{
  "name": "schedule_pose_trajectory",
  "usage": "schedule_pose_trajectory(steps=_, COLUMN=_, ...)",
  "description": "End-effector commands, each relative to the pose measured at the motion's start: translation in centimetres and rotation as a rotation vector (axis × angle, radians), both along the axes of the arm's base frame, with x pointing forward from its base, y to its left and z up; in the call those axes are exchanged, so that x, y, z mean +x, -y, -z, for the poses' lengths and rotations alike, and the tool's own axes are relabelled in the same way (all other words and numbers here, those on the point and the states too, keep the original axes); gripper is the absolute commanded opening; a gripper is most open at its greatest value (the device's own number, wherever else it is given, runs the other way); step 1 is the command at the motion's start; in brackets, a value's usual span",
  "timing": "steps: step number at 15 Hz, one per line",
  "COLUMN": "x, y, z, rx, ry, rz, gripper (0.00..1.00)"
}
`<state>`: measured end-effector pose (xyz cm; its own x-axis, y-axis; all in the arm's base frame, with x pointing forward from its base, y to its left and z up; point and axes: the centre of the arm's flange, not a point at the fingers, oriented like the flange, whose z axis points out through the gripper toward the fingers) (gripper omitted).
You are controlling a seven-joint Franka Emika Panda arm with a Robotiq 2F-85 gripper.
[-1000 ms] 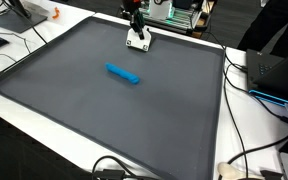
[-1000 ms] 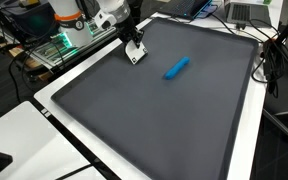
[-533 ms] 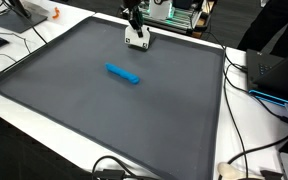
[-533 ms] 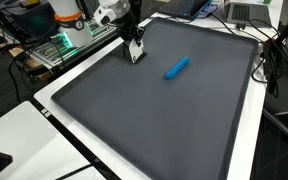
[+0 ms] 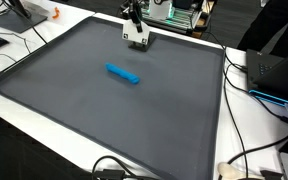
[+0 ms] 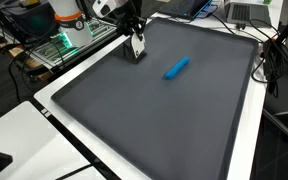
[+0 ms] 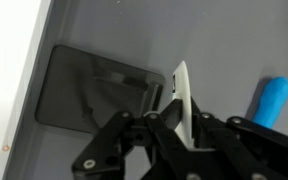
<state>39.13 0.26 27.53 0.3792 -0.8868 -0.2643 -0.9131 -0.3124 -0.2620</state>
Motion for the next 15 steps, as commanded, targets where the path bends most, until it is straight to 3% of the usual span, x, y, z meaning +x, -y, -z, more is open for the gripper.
schedule_pose_trajectory(steps=1, x=-0.7, y=-1.1, z=-4.2, rx=-0.031, ry=0.011, rz=-0.156, gripper=0.02)
schedule_pose_trajectory(steps=10, x=7.8, y=-7.1, z=-11.3, rx=-0.161, ry=-0.093, rz=-0.66, gripper=0.02)
schedule_pose_trajectory(steps=15, x=13.2, y=-11.0, z=-12.3, rx=-0.204, ry=-0.109, rz=-0.907, gripper=0.02)
